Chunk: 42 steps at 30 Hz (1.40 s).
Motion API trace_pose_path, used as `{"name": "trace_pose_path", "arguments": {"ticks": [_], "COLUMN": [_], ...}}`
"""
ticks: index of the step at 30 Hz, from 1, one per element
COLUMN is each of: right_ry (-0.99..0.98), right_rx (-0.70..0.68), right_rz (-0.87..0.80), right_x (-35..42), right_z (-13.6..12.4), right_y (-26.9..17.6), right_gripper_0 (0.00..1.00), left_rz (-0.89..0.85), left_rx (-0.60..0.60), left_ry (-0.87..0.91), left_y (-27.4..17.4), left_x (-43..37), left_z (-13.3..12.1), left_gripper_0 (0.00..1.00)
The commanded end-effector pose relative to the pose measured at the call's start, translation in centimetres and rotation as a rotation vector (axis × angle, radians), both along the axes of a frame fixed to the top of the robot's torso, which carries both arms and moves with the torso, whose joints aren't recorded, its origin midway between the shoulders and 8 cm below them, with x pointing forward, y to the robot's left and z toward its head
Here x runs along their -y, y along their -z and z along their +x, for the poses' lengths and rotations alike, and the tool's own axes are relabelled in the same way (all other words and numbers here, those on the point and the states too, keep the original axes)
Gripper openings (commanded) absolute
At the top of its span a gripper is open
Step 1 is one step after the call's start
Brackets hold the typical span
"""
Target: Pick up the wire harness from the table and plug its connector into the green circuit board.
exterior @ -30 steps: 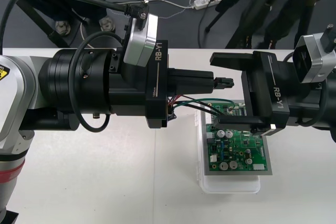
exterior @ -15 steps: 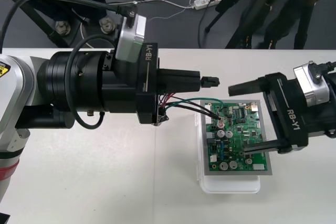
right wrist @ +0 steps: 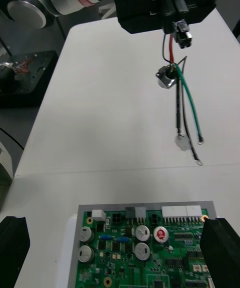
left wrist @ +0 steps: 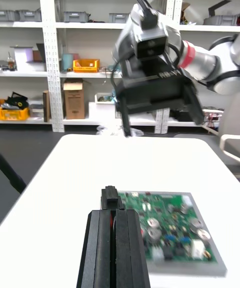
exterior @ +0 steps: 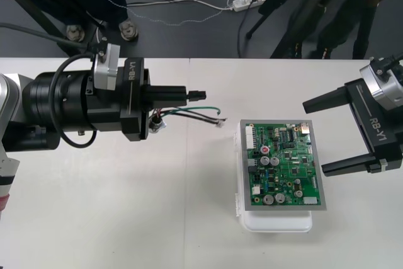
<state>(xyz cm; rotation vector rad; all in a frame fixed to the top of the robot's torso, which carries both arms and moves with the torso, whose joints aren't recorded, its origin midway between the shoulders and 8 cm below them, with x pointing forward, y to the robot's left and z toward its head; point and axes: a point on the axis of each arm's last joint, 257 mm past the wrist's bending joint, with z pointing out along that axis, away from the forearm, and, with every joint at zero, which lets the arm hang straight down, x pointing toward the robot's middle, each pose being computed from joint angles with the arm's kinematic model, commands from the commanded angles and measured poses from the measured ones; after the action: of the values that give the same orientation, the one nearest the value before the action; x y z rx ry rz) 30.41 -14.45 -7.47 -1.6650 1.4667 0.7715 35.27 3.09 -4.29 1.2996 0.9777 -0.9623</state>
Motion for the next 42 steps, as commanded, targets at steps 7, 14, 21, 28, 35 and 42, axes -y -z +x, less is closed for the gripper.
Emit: {"name": "trace_pose_path", "arguments": {"ticks": [7,14,21,28,35,42], "right_ry": [0.102,0.172,0.197,0.216,0.214,0.209], "right_rx": [0.108,0.140,0.133,0.140,0.169,0.182], "right_rz": [-0.232,-0.368,-0.543,-0.609,-0.720,-0.826], "right_x": [4.2,7.4,10.7,12.1,13.8,15.7], "right_z": [2.8,4.3,4.9,5.4,5.8,6.1], "right_y": [-1.0,-0.3,2.5,3.7,6.3,8.8], "right_gripper_0": [1.00,1.00,1.00,1.00,1.00,1.00], "left_rz": [-0.035,-0.072,-0.039,-0.022,-0.007,-0.025], "left_rx": [0.007,0.023,0.050,0.052,0.073,0.080], "left_ry": [0.084,0.014,0.002,0.022,0.046,0.053], "left_y": [4.6,8.0,12.2,15.5,18.4,19.9], "left_x": [-3.9,-4.4,-3.8,-2.9,-1.3,0.7], "left_z": [-1.6,0.6,1.0,0.8,1.1,1.6], "left_gripper_0": [0.00,0.00,0.00,0.00,0.00,0.00]}}
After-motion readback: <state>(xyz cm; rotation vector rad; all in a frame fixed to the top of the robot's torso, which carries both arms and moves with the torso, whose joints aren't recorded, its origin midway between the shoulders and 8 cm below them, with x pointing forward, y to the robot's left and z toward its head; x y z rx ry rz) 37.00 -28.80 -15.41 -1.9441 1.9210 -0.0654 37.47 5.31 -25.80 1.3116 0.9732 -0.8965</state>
